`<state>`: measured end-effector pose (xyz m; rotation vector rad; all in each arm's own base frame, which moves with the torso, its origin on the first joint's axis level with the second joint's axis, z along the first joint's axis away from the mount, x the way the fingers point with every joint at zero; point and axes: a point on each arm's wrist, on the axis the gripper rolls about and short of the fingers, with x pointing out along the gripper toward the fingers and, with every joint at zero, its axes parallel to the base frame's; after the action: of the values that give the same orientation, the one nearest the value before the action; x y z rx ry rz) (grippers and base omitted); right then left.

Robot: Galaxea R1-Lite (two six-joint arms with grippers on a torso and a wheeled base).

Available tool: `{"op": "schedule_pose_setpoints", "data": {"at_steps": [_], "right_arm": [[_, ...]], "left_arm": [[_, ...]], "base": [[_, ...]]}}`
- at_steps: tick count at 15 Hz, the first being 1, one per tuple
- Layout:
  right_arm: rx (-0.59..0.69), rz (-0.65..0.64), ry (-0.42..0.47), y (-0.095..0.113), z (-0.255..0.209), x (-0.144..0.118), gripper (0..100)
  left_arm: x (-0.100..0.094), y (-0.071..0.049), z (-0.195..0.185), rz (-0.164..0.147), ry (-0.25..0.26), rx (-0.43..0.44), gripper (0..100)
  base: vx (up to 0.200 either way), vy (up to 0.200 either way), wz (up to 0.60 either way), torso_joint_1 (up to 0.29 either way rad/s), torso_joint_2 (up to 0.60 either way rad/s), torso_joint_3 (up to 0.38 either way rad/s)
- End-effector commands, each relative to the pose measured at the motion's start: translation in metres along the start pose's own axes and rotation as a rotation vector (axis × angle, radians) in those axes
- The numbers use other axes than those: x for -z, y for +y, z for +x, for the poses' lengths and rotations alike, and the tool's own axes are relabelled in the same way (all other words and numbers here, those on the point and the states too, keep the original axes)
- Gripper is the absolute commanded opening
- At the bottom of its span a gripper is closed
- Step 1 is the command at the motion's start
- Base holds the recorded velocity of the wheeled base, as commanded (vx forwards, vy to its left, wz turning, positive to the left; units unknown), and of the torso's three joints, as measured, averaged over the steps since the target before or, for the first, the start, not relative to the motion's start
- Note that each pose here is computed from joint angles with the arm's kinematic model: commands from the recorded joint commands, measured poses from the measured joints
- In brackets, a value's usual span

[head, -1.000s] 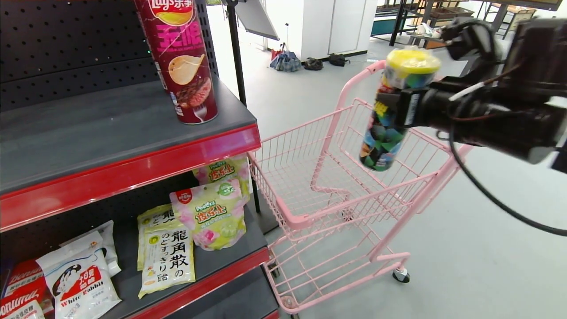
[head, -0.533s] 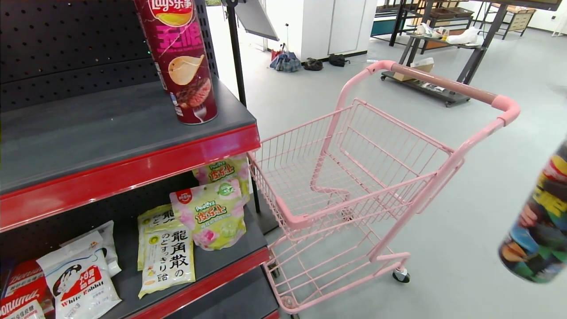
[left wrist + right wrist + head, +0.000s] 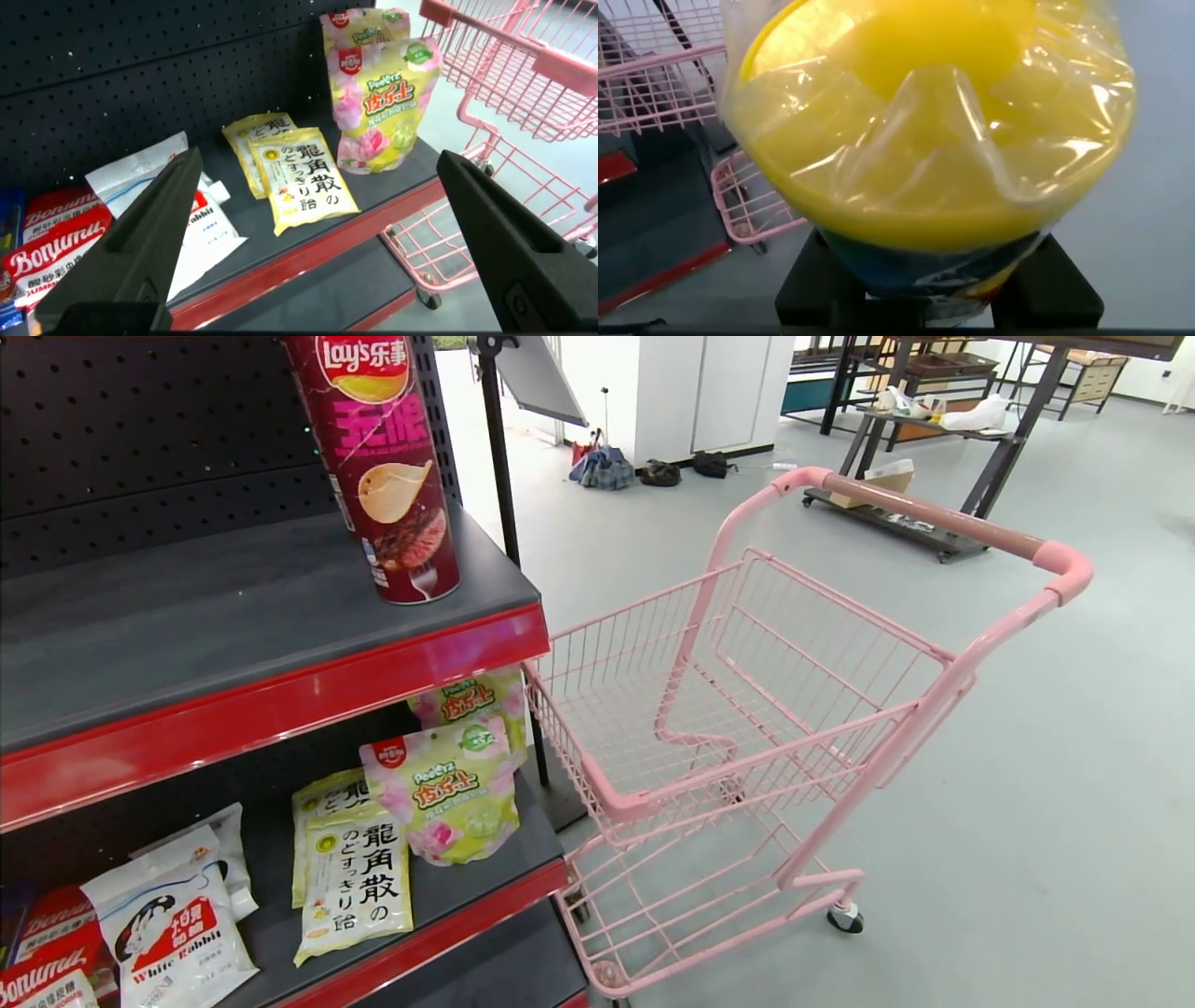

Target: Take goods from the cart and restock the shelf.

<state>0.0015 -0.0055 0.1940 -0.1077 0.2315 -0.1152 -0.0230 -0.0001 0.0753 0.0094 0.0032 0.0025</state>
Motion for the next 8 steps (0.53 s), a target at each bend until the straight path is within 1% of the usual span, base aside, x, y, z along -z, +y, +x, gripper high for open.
{"op": "schedule_pose_setpoints", "data": {"at_steps": [1, 4, 8], "right_arm": [[0.006, 0.008, -0.031, -0.0013, -0.0067, 0.0069, 0], [0.005, 0.006, -0.028, -0.0012, -0.0062, 0.0067, 0], [0.002, 0.003, -0.019, -0.0007, -0.0050, 0.0085, 0]], "left_arm": [[0.0001, 0.0000, 0.0001, 0.000, 0.001, -0.001, 100], [0.0001, 0.0000, 0.0001, 0.000, 0.001, -0.001, 100], [0.0001, -0.0001, 0.0001, 0.001, 0.001, -0.001, 100]], "base": [[0.000, 0.000, 0.00, 0.076, -0.33, -0.246], [0.000, 0.000, 0.00, 0.115, -0.45, -0.328], [0.000, 0.000, 0.00, 0.160, -0.52, -0.356]]}}
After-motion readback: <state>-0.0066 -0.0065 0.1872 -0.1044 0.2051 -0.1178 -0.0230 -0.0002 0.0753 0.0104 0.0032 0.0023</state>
